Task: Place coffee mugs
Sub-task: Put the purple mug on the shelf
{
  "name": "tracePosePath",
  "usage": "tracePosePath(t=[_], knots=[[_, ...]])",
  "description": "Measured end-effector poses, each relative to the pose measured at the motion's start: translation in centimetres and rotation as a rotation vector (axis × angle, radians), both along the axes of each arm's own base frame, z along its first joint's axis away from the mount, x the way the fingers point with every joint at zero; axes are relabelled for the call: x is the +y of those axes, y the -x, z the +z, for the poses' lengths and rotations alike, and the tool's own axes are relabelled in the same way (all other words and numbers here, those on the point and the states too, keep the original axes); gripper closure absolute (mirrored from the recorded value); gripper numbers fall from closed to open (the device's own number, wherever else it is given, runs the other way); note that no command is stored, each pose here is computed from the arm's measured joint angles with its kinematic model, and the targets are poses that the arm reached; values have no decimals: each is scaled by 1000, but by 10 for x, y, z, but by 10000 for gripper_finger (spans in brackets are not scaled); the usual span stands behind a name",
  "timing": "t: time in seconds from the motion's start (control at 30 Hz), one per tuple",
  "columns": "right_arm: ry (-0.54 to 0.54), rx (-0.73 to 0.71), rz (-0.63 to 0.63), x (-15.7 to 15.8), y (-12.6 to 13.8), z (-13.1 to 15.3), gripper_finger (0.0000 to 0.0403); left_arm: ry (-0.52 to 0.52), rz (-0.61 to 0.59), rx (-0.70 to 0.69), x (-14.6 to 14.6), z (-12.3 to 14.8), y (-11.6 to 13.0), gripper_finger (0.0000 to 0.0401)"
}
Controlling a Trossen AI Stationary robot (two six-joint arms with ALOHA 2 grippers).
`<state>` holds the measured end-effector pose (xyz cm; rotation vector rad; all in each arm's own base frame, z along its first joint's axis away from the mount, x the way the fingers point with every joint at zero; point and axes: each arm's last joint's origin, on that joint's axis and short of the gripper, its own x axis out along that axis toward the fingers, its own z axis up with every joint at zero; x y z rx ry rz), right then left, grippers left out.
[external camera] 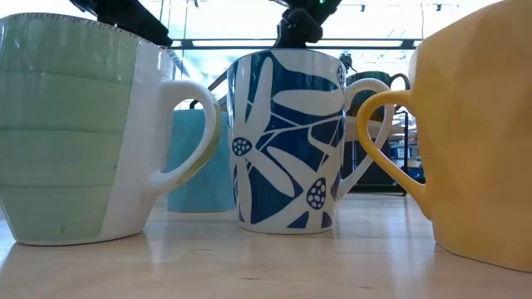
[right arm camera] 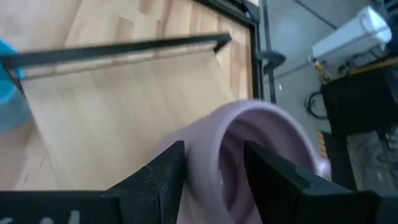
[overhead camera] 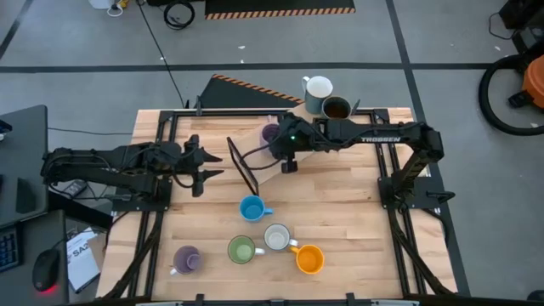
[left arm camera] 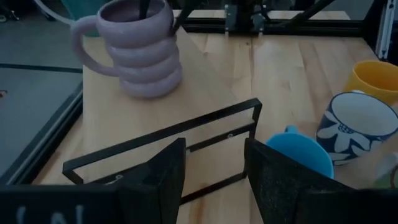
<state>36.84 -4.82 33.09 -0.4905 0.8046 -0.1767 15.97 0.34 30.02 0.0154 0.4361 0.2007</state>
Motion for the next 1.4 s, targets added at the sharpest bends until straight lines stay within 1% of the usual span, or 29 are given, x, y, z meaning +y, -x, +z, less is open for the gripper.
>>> tracePosePath(t=[0.1,0.2,0.37,0.57,0.93,1.2,1.4], knots=[[19,34,-45,-1,4,-1,232,-1,0,-1,0,0,0,230],[28,75,-56,-3,10,-1,232,-3,-1,-1,0,0,0,230],[10,101,-93,-17,20,2,232,-36,-9,7,1,0,0,230],[15,142,-115,-34,29,3,232,-43,-4,8,1,0,0,230],[27,231,-112,-60,45,3,232,-40,-3,12,1,0,0,230],[67,265,-84,-69,49,3,232,-40,-3,11,1,0,0,230],[77,274,-58,-73,51,3,232,-39,-3,11,1,0,0,230]])
